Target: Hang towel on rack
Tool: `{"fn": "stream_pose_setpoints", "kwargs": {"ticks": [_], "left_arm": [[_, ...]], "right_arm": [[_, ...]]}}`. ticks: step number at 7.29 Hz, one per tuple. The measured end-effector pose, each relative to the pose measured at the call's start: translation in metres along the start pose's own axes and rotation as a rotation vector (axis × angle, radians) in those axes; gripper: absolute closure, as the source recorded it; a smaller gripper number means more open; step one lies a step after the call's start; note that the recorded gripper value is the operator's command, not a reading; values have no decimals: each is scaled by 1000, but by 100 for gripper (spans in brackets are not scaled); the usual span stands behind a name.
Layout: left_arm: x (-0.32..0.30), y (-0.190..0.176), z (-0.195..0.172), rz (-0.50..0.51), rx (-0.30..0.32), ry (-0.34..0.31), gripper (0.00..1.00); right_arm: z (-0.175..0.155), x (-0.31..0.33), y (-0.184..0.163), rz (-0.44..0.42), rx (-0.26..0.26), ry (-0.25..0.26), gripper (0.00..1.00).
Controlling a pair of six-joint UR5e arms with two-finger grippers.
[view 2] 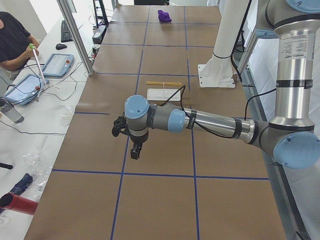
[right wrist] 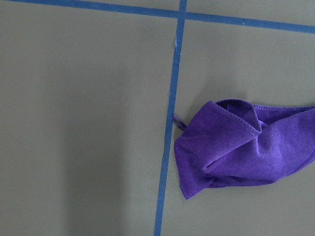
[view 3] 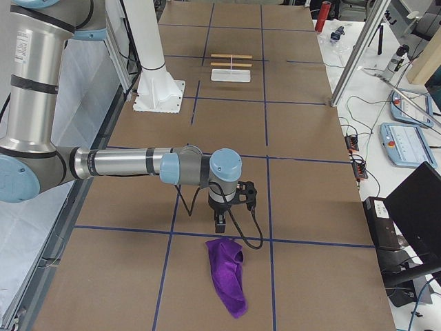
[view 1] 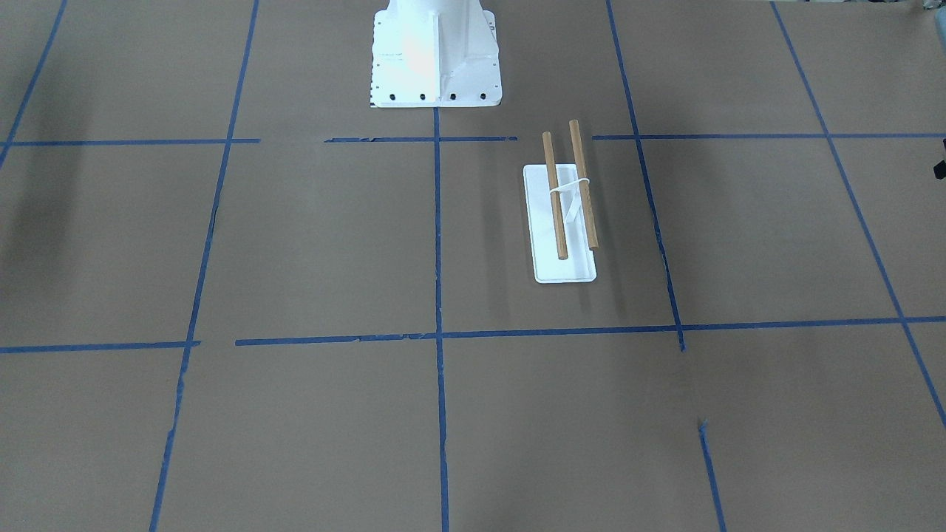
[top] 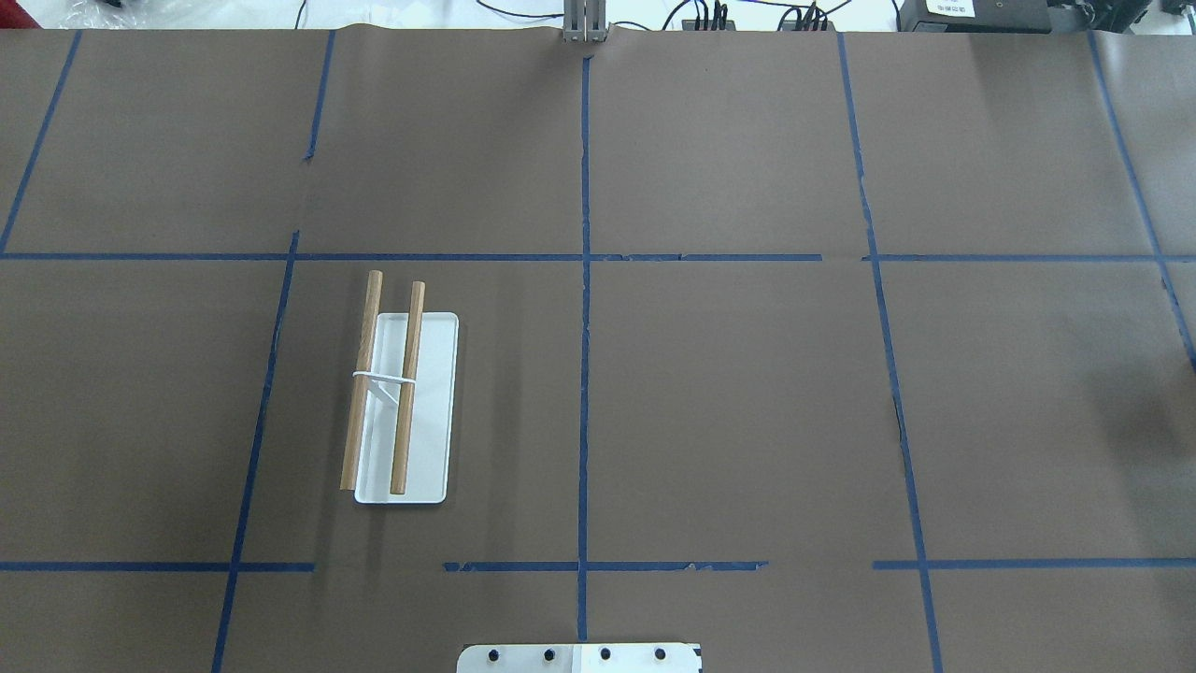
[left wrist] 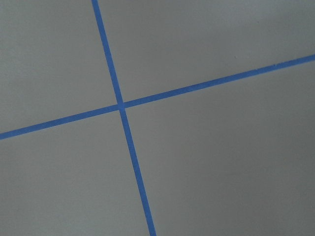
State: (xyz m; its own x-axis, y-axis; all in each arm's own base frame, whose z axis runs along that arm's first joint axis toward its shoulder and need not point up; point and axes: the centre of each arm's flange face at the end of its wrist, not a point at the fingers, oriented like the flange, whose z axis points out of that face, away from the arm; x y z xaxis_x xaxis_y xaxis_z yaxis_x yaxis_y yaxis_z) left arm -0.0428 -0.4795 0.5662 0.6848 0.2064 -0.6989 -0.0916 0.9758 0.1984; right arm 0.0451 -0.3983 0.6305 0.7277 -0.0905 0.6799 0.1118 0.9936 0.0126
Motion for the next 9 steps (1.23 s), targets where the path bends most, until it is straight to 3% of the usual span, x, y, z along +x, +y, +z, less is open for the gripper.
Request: {"fn": "stream_pose_setpoints", "kwargs": {"ticks": [5,7,9], "left_arm": [[6,-12,-22,-4,12,-13,0],[13,-15,-23,-52,20,16,0],[19,-17,-25,-65,34,51,0]], "right_arm": [[7,1,-1,2,-15,-2,0],[7,0,-2,-2,-12,-3,0],[15,4,-9,-48,28,-4,0]]}}
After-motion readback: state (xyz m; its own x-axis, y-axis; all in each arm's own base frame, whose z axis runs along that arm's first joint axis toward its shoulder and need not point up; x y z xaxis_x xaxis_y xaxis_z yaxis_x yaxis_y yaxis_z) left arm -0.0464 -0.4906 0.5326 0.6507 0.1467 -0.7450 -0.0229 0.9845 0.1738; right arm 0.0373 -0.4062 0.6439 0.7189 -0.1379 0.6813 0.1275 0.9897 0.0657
